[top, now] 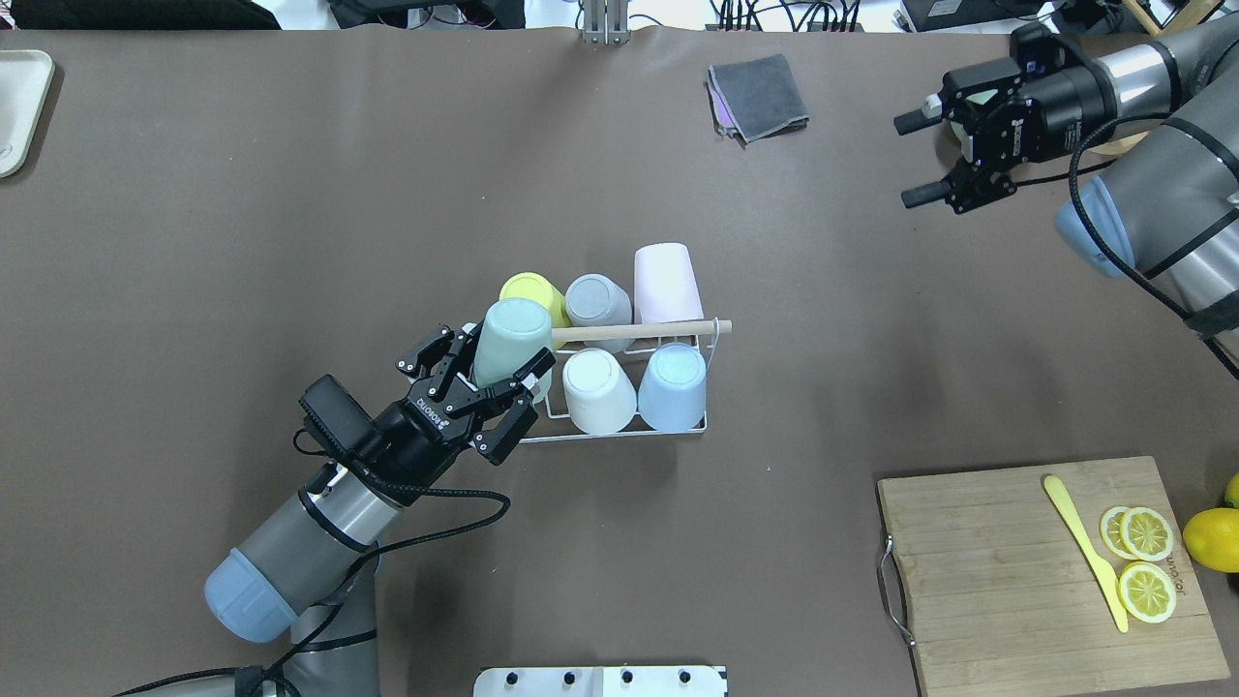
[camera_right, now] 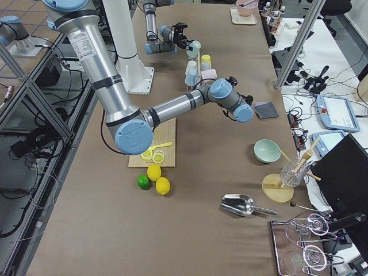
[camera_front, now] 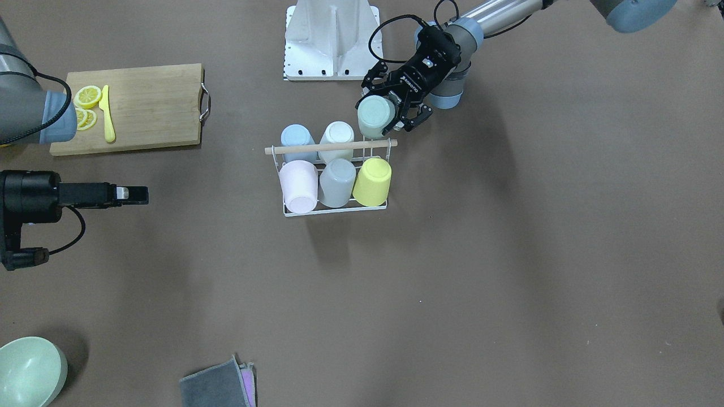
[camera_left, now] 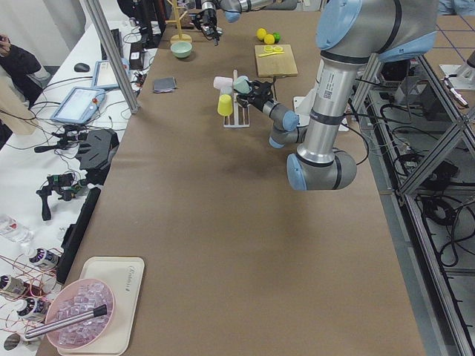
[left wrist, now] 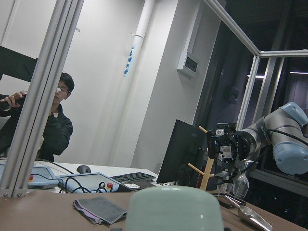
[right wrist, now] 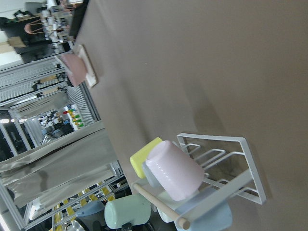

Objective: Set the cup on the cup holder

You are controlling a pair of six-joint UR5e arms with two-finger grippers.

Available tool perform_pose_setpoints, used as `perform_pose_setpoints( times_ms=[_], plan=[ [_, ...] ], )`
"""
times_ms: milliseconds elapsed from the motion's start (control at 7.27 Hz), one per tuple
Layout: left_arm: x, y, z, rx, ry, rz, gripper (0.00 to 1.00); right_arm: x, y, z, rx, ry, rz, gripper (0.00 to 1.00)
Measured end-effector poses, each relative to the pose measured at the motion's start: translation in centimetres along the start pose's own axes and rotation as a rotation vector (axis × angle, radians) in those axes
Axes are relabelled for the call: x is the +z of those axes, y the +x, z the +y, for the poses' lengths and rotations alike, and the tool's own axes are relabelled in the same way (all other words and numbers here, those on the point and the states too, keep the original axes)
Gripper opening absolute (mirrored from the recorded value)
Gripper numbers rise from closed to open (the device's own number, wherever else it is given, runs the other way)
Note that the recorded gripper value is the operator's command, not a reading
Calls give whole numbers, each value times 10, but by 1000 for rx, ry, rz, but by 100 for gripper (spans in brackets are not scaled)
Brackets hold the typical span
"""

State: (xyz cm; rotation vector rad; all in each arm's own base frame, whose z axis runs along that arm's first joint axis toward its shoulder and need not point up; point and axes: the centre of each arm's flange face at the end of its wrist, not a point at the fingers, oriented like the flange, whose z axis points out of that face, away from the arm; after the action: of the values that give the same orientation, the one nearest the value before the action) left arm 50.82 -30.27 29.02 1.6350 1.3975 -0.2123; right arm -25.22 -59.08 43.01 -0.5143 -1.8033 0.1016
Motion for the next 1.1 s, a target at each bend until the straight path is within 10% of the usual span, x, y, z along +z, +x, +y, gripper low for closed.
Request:
perform_pose_setpoints(
  times_ms=[550, 1101],
  plan=[
    [2, 5, -16, 20, 25, 7, 97, 31, 41, 23, 177, -142, 339, 100],
    [35, -7, -120, 99, 81, -58, 97, -2, 61, 23, -23, -300, 782, 100]
  ],
)
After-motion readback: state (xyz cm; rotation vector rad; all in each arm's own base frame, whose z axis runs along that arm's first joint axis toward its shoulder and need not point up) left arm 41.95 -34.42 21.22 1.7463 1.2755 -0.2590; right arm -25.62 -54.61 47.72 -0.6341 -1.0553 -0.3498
